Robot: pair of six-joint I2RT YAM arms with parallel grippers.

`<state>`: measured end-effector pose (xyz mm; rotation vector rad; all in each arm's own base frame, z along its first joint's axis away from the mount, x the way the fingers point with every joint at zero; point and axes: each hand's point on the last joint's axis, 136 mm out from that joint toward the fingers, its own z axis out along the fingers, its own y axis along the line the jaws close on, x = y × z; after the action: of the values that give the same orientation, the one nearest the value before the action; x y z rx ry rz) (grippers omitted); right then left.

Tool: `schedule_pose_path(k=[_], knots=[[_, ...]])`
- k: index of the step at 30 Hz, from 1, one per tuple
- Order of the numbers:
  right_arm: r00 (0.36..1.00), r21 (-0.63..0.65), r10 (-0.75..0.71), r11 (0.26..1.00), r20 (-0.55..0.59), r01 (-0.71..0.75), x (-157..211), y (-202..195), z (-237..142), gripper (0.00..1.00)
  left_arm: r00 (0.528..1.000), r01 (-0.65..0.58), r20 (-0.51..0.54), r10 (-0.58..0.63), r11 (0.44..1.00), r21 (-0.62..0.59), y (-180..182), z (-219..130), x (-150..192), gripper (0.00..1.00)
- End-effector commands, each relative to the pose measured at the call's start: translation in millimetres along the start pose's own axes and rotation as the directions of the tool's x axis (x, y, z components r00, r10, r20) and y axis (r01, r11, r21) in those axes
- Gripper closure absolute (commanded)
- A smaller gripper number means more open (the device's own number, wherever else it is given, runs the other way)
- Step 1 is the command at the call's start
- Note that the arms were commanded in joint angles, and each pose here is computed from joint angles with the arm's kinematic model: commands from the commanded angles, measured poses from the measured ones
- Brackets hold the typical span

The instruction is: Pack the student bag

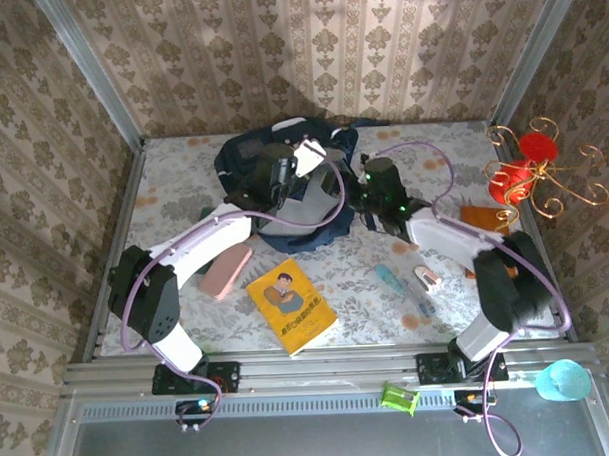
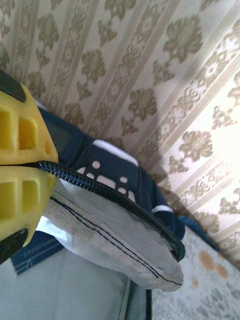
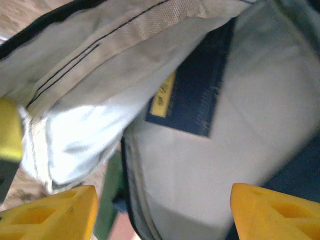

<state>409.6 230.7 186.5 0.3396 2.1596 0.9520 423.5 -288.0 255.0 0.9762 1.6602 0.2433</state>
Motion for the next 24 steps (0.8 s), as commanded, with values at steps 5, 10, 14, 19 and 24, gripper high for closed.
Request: schedule_pose_path(k=[5, 10, 14, 19, 24], knots=[[0.962, 0.317, -0.253, 0.908, -0.107, 0.274, 38.3, -78.8, -94.6, 0.26, 0.983, 0.174, -0.099, -0.155, 0.960, 0.221, -82.9, -17.5, 23.8, 0.57], [0.935, 0.240, -0.314, 0.907, -0.167, 0.347, 63.9, -74.0, -117.8, 0.25, 0.908, 0.412, -0.204, -0.365, 0.865, 0.287, -101.2, -64.2, 46.2, 0.33], [0.891, 0.105, -0.374, 0.906, -0.259, 0.411, 99.7, -53.6, -111.6, 0.25, 0.731, 0.673, -0.301, -0.612, 0.718, 0.175, -88.3, -104.3, 94.3, 0.22], [0.800, -0.085, -0.454, 0.884, -0.392, 0.459, 159.8, -21.5, -87.5, 0.23, 0.453, 0.848, -0.458, -0.765, 0.528, -0.044, -95.5, -156.1, 178.4, 0.21], [0.689, -0.168, -0.492, 0.859, -0.531, 0.484, 218.1, -3.9, -51.3, 0.21, 0.247, 0.913, -0.535, -0.808, 0.379, -0.151, -117.2, -201.7, 222.2, 0.18]])
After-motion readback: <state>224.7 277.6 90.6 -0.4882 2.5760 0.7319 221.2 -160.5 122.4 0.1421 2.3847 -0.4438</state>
